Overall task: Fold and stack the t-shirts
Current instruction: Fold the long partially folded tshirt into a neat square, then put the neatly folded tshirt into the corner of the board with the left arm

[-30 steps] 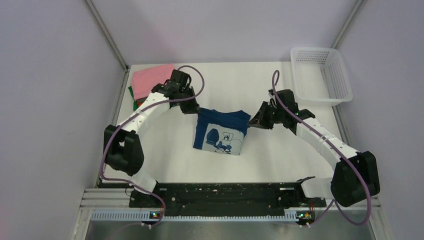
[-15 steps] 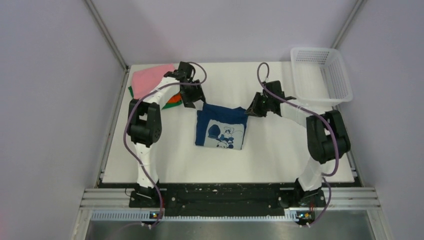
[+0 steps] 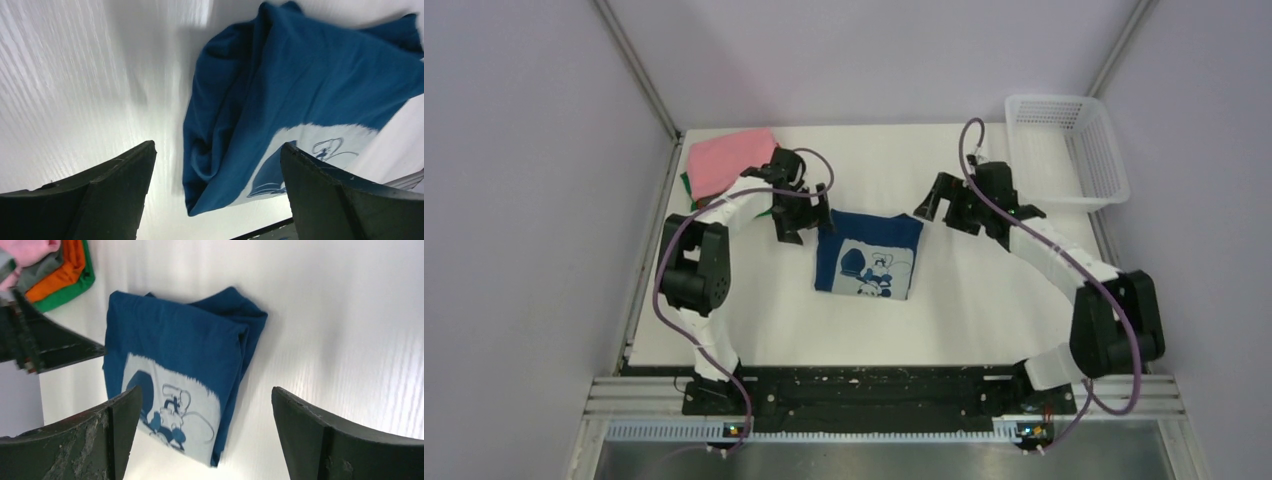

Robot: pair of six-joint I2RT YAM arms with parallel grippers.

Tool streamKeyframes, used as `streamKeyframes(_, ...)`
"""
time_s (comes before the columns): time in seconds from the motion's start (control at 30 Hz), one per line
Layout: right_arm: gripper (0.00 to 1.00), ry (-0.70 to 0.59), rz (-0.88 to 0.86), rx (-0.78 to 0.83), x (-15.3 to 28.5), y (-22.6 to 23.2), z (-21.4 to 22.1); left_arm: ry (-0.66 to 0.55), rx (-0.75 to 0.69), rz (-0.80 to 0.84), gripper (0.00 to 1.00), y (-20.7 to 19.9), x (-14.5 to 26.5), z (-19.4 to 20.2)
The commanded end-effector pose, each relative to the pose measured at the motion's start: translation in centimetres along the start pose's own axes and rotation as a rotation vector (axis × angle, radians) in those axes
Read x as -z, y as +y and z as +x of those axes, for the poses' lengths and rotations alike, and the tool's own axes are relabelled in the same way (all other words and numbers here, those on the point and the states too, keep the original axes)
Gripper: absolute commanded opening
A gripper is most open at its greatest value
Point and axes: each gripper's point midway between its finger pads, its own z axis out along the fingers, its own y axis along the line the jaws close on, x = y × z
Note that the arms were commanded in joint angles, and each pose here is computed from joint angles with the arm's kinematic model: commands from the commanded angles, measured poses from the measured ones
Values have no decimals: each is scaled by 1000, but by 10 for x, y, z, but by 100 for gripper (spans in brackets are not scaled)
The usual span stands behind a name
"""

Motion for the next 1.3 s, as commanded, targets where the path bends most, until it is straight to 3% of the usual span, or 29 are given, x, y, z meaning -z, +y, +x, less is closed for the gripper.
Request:
streamKeyframes(0.0, 99, -65, 6, 11, 46, -3, 10, 23, -90, 33, 99, -1, -11, 15)
streamKeyframes(0.13, 99, -51, -16, -4, 77, -3, 35, 82, -121, 63, 97, -9, -31, 31)
streamKeyframes(0.3, 99, -92, 59, -5, 110, -19, 49, 142, -120, 2, 77, -10, -61, 50)
streamKeyframes(0.37, 99, -107, 59, -9, 119, -19, 52, 168, -115, -19, 63, -15, -76, 58)
streamKeyframes(0.47, 99, -124, 49, -10, 127, -18, 54, 170, -117, -91, 23, -19, -91, 61)
streamKeyframes(0.5, 99, -128, 55, -7, 130, -18, 54, 158, -116, -126, 4, -19, -94, 58)
streamKeyframes(0.53, 99, -131, 61, -4, 131, -19, 54, 143, -111, -166, 0, -18, -94, 54)
streamKeyframes(0.63, 99, -130, 77, -3, 134, -23, 56, 21, -116, -338, 0, -9, -80, 19)
streamKeyframes(0.83, 99, -132, 119, 20, 131, -36, 63, -278, -148, -632, 0, 3, -5, -63)
streamKeyframes(1.13, 99, -321, 142, 33, 144, -54, 57, -533, -188, -692, 0, 5, 73, -153)
streamKeyframes(1.27, 99, -339, 149, 45, 145, -59, 59, -640, -266, -717, 0, 1, 109, -183)
